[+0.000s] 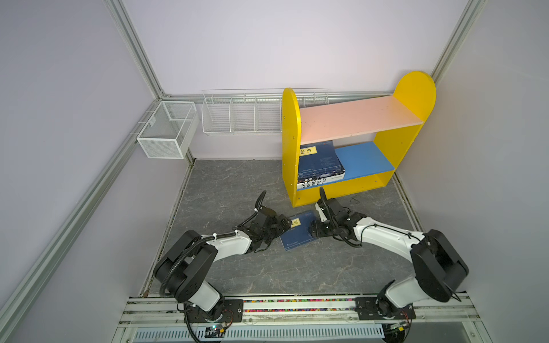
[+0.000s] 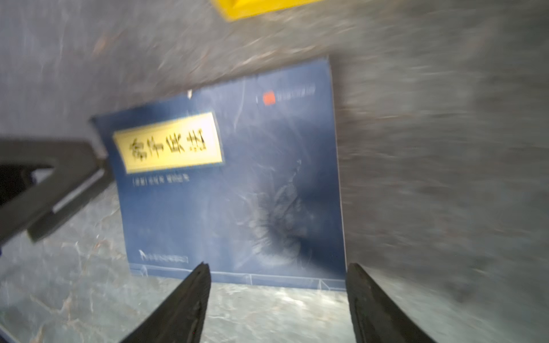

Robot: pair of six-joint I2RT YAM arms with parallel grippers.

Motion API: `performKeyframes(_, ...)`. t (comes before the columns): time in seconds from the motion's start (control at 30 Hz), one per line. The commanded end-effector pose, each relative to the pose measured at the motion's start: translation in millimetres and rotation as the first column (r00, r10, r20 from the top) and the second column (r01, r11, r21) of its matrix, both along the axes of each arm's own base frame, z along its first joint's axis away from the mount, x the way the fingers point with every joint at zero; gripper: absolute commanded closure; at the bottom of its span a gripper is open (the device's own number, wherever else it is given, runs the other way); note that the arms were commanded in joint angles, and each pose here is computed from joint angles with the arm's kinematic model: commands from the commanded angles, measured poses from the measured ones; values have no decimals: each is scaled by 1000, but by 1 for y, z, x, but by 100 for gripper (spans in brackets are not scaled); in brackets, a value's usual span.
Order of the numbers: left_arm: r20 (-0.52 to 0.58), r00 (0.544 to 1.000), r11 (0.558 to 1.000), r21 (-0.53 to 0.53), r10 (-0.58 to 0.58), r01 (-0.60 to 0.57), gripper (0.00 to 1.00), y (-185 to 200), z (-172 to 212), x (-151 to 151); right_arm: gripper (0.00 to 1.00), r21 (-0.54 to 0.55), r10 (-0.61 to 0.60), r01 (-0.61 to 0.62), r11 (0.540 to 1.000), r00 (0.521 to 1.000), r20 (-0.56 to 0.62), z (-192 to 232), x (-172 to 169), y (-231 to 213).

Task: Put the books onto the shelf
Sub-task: 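Lower both grippers onto opposite edges of the last blue book on the table, then close both grippers on the book's edges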

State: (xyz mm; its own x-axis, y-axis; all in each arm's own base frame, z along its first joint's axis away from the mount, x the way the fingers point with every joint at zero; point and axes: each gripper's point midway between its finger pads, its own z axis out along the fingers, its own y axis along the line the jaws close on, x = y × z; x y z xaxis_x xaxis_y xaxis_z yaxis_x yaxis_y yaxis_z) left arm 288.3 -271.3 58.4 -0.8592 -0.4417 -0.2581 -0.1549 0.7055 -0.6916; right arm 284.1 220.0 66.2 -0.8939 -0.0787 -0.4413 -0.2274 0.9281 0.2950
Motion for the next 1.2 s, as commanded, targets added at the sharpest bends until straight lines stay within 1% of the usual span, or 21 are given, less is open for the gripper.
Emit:
performKeyframes(0.0, -1, 1000, 1000, 8, 11, -11, 5, -5, 14, 7, 20, 24, -32, 32, 999, 999, 8, 4, -2, -11)
performKeyframes(0.03, 6, 1000, 999, 39, -7, 6, 5, -3, 12, 6, 18, 18, -41, 41, 999, 999, 8, 3, -2, -16)
performKeyframes(0.1, -4, 1000, 998, 58, -6, 6, 6, 0, 7, 4, 17, 15, -61, 61, 998, 998, -2, -2, -1, -23)
performKeyframes(0.2, -11, 1000, 997, 81, -8, 9, 6, -1, 0, 1, 17, 59, -82, 84, 995, 996, -38, -12, 0, -28)
performKeyframes(0.33, -24, 1000, 994, 109, -16, 19, 10, -10, -10, -5, 22, 114, -117, 137, 984, 980, -163, -31, -5, -31)
performKeyframes(0.43, -21, 999, 991, 127, -33, 36, 11, -21, -15, -10, 25, 101, -143, 170, 980, 961, -235, -41, -14, -33)
performKeyframes(0.47, -36, 999, 992, 126, -19, 23, 11, -24, -17, -12, 26, 103, -148, 180, 978, 954, -261, -44, -18, -33)
performKeyframes(0.6, -51, 999, 993, 115, -19, 25, 11, -38, -25, -18, 28, 203, -131, 204, 958, 937, -325, -50, -25, -17)
performKeyframes(0.7, -67, 998, 995, 94, -13, 19, 11, -42, -31, -19, 32, 290, -127, 224, 931, 940, -317, -45, -20, -6)
performKeyframes(0.77, -65, 998, 996, 86, -9, 14, 11, -43, -32, -18, 35, 360, -122, 221, 906, 953, -277, -29, -14, 0)
performKeyframes(0.93, -63, 997, 995, 89, -34, 40, 10, -51, -36, -15, 42, 416, -168, 205, 886, 978, -124, 25, -5, -9)
performKeyframes(1.03, -65, 997, 998, 44, -51, 54, 11, -61, -39, -14, 46, 470, -187, 186, 863, 981, -45, 57, -2, -11)
performKeyframes(1.17, -41, 997, 998, -17, -65, 64, 11, -71, -33, -10, 47, 543, -197, 161, 824, 980, 7, 78, 5, -5)
